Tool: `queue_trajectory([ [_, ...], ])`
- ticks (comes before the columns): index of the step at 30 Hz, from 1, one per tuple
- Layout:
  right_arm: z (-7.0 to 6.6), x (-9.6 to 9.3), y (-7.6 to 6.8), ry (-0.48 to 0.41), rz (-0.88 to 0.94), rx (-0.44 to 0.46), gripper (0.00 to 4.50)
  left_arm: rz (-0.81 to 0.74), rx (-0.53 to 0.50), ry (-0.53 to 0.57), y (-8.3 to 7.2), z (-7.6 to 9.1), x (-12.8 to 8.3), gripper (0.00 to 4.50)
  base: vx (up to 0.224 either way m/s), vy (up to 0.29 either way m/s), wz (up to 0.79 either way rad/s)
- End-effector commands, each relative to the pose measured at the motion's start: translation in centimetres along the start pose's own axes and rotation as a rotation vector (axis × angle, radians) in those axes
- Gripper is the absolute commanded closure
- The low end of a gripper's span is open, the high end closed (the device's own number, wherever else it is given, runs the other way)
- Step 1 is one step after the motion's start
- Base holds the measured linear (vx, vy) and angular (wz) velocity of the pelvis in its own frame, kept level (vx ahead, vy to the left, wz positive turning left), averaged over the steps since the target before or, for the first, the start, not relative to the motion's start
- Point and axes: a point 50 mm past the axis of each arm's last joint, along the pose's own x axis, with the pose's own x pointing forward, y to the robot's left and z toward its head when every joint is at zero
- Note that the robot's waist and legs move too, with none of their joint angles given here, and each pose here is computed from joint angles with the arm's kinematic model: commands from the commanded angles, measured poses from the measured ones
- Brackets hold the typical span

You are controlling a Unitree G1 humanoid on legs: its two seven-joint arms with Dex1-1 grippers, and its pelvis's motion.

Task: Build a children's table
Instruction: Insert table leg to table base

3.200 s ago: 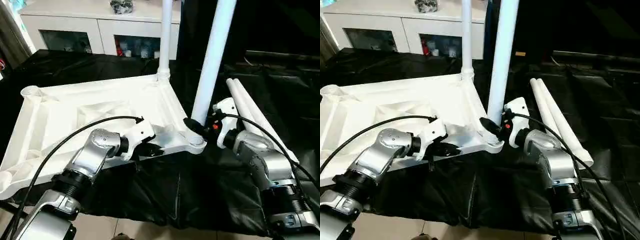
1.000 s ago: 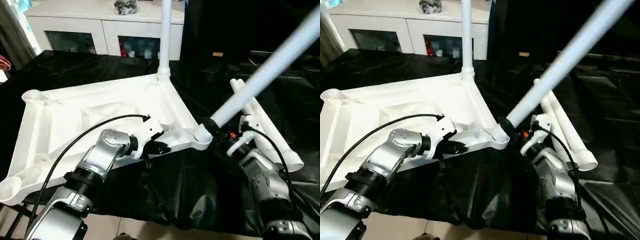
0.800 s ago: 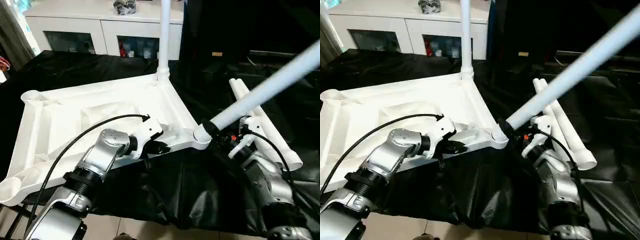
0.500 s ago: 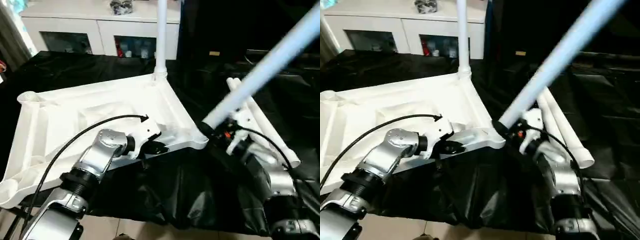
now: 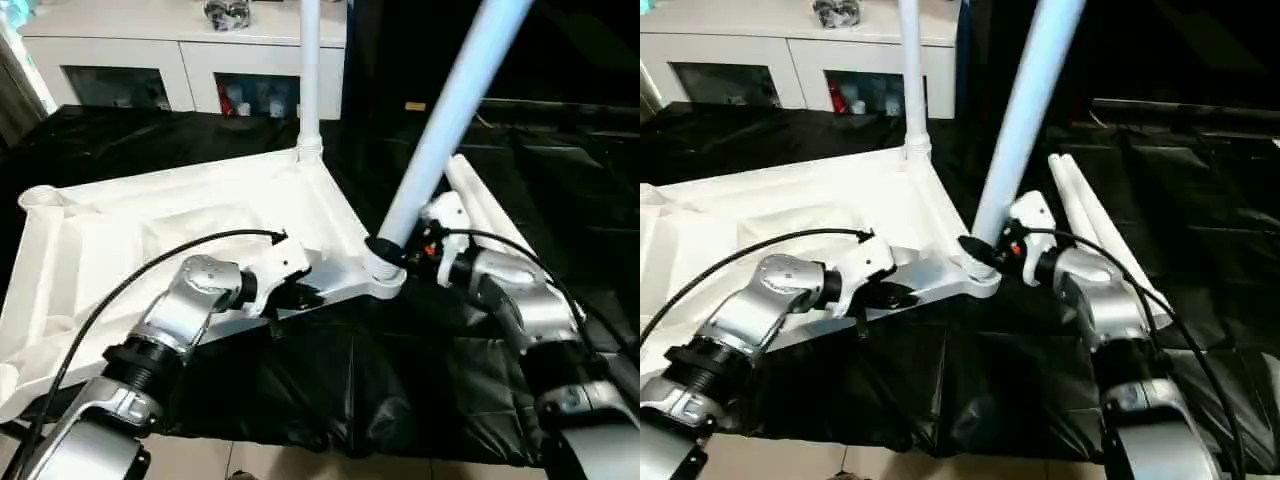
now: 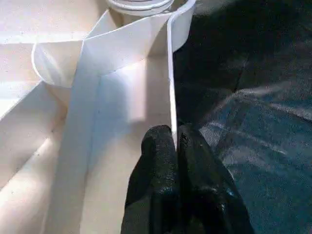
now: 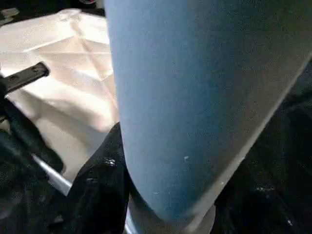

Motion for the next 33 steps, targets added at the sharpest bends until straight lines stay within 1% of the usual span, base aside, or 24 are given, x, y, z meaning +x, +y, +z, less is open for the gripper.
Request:
queue_trajectory([
  [1, -4.6, -0.4, 1.2, 0.214, 0.061, 0.061, 2.62, -0.035, 0.07, -0.019, -0.1, 1.2, -0.3, 4.5, 0.0, 0.0, 0.0],
  [4, -4.6, -0.6, 1.3, 0.208, 0.069, 0.062, 2.62, -0.035, 0.07, -0.017, -0.1, 1.1, -0.5, 4.5, 0.0, 0.0, 0.0],
  [7, -4.4, -1.0, 1.1, 0.166, 0.039, 0.091, 2.62, -0.035, 0.062, -0.017, -0.2, 0.9, -0.5, 4.5, 0.0, 0.0, 0.0],
  [13, -4.0, -2.2, 1.1, 0.122, 0.041, 0.102, 2.62, -0.028, 0.046, -0.019, -0.3, 0.8, -0.4, 4.5, 0.0, 0.0, 0.0],
  [17, -4.0, -2.6, 1.2, 0.12, 0.045, 0.102, 2.62, -0.025, 0.043, -0.02, -0.3, 0.7, -0.3, 4.5, 0.0, 0.0, 0.0],
  [23, -4.2, -2.4, 1.1, 0.143, 0.047, 0.102, 2.62, -0.028, 0.047, -0.025, -0.2, 0.9, -0.2, 4.5, 0.0, 0.0, 0.0],
  [30, -4.7, -2.1, 1.2, 0.192, 0.077, 0.108, 2.62, -0.035, 0.056, -0.022, -0.2, 1.0, -0.2, 4.5, 0.0, 0.0, 0.0],
  [31, -5.1, -2.0, 1.4, 0.233, 0.115, 0.118, 2.62, -0.05, 0.068, -0.028, -0.3, 1.1, -0.2, 4.5, 0.0, 0.0, 0.0],
  [33, -5.3, -2.0, 1.5, 0.258, 0.14, 0.126, 2.62, -0.065, 0.076, -0.036, -0.4, 1.2, -0.3, 4.5, 0.0, 0.0, 0.0],
])
